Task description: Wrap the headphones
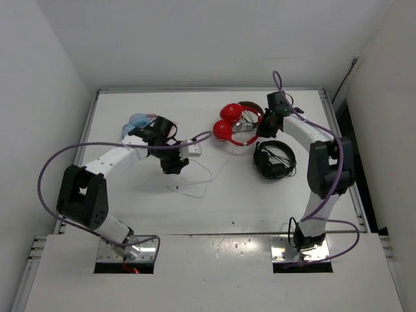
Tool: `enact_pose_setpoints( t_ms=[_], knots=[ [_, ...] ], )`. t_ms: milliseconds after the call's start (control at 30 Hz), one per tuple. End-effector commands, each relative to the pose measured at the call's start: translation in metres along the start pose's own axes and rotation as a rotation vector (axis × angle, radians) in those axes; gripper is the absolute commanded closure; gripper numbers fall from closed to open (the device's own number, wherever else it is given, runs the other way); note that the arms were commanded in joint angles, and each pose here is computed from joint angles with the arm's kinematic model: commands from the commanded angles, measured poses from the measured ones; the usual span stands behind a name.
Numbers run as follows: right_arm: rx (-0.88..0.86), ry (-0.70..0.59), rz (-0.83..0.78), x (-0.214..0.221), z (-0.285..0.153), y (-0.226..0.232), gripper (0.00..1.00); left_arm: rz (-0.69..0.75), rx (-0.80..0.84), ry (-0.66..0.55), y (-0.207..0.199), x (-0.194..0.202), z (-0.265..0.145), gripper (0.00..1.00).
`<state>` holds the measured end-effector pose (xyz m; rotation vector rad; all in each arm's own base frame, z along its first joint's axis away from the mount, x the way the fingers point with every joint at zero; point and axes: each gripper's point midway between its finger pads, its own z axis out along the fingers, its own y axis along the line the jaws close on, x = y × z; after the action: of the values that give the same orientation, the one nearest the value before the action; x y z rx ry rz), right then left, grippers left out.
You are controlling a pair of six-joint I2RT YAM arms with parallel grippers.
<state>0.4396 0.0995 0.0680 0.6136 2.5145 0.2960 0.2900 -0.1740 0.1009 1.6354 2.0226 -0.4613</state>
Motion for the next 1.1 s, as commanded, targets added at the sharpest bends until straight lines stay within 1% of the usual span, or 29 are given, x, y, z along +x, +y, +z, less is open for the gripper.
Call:
enact_pose_setpoints(
  t_ms=[0, 67, 133, 167, 300, 333, 433, 533, 600, 733, 933, 1067],
  knots=[
    [-0.127, -0.096, -0.002, -0.026, -0.025, 0.033, 1.0, 0.267, 0.022, 0.073, -0.005, 0.019, -0.004, 0.53],
    [-0.127, -0.096, -0.002, -0.025, -0.025, 0.033, 1.0, 0.287, 0.033, 0.079, -0.007, 0.024, 0.001, 0.53],
    [-0.131, -0.092, -0.009, -0.023, -0.026, 0.036, 1.0, 0.314, 0.016, 0.079, -0.001, 0.025, 0.005, 0.53],
    [-0.131, -0.092, -0.009, -0.023, -0.026, 0.036, 1.0, 0.32, 0.03, 0.101, 0.0, 0.031, 0.01, 0.53],
    [-0.132, -0.092, -0.009, -0.024, -0.024, 0.037, 1.0, 0.375, -0.013, 0.087, 0.016, 0.025, 0.018, 0.53],
    [-0.131, -0.092, -0.009, -0.024, -0.024, 0.037, 1.0, 0.388, -0.032, 0.064, 0.021, 0.019, 0.019, 0.51],
    [-0.131, -0.093, -0.018, -0.024, -0.024, 0.037, 1.0, 0.438, -0.06, 0.034, 0.025, 0.015, 0.023, 0.49],
    [-0.131, -0.093, -0.018, -0.024, -0.024, 0.037, 1.0, 0.484, -0.048, 0.031, 0.024, 0.016, 0.025, 0.49],
    [-0.131, -0.093, -0.018, -0.024, -0.024, 0.037, 1.0, 0.507, -0.005, 0.041, 0.018, 0.02, 0.027, 0.48],
    [-0.131, -0.093, -0.018, -0.024, -0.024, 0.037, 1.0, 0.591, 0.132, 0.062, -0.005, 0.033, 0.027, 0.48],
    [-0.131, -0.093, -0.018, -0.024, -0.024, 0.037, 1.0, 0.621, 0.198, 0.079, -0.012, 0.04, 0.036, 0.48],
    [-0.125, -0.085, -0.018, -0.022, -0.02, 0.035, 1.0, 0.649, 0.203, 0.086, -0.011, 0.037, 0.042, 0.48]
  ],
)
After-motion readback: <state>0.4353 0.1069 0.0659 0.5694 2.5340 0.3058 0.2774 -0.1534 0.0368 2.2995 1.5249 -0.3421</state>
